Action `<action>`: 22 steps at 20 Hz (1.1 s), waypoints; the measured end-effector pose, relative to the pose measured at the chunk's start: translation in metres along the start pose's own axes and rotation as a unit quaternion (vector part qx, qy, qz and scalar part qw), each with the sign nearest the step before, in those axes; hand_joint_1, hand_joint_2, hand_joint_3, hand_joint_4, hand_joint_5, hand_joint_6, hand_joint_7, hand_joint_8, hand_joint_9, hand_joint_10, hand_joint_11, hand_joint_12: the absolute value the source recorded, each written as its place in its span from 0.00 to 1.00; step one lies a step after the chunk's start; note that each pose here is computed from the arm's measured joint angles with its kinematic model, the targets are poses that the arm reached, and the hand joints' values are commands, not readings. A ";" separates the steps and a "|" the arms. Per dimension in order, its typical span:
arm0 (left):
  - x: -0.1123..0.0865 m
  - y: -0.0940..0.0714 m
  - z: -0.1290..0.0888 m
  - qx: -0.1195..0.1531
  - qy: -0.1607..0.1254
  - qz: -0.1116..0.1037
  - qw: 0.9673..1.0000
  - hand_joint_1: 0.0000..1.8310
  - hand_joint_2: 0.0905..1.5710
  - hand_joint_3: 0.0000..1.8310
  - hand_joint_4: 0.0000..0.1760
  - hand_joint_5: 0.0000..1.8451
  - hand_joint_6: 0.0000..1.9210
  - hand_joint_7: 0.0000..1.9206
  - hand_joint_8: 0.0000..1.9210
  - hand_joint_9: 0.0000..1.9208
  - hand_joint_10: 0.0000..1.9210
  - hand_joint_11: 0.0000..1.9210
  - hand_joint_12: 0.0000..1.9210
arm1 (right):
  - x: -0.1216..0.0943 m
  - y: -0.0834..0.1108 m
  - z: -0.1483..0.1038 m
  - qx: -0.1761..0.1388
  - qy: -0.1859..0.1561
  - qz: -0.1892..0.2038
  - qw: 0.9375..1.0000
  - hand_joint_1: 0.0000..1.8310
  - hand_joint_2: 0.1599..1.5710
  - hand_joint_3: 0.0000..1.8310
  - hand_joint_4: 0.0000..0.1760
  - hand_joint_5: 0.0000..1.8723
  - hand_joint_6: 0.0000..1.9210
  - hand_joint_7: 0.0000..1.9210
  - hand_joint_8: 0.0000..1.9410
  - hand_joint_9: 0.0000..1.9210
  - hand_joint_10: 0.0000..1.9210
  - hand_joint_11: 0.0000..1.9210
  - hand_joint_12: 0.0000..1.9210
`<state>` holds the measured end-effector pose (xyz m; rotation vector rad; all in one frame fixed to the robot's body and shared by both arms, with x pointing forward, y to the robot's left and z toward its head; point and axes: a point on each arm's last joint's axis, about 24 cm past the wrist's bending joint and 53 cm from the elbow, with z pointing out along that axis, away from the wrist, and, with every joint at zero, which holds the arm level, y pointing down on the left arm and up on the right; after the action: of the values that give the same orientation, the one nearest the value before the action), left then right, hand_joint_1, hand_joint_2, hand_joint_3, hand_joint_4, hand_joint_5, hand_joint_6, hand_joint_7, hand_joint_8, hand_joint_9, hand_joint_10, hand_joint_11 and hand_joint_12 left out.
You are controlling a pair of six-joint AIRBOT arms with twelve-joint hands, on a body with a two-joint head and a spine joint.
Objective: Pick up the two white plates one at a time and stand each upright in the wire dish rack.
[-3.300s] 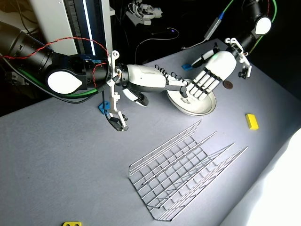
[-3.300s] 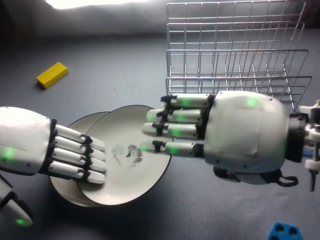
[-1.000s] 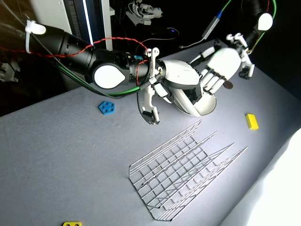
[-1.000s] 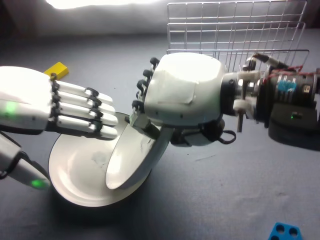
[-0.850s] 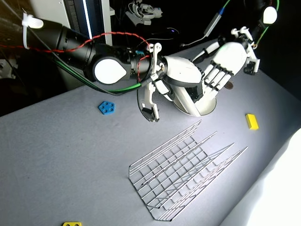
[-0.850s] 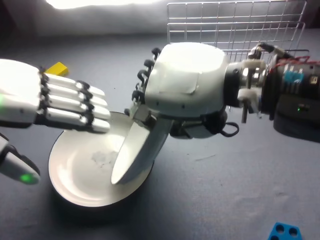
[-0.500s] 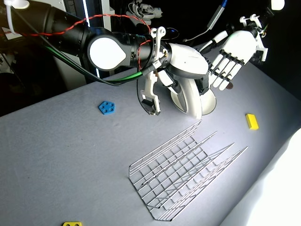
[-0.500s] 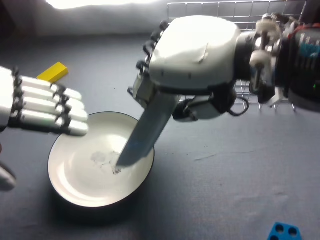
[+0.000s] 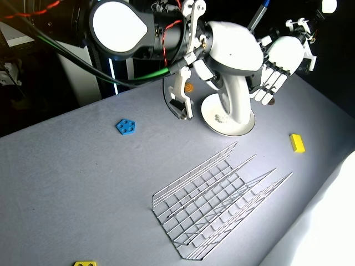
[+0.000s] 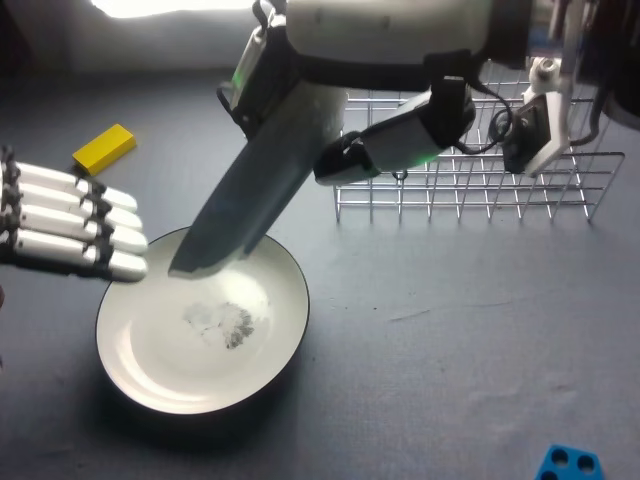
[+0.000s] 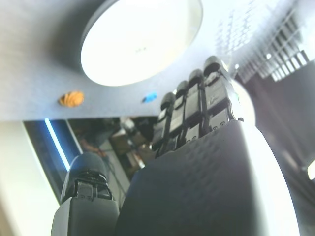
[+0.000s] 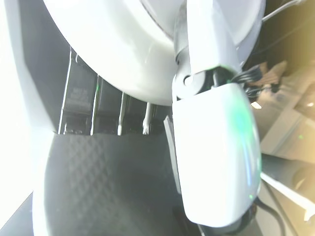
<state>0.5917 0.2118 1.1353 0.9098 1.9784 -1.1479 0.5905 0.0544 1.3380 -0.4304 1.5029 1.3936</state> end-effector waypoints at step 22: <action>0.046 0.031 0.007 -0.034 0.057 -0.002 0.998 0.00 0.74 0.00 0.00 0.01 0.00 0.01 0.00 0.00 0.00 0.00 0.01 | -0.089 -0.051 -0.017 0.054 -0.137 0.237 0.960 0.75 0.66 0.00 0.00 0.52 0.53 0.54 0.44 0.49 0.57 0.49 0.57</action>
<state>0.5940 0.2276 1.0822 0.9537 2.0986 -1.0442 0.6626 -0.0063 1.3814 0.2032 1.4947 1.6474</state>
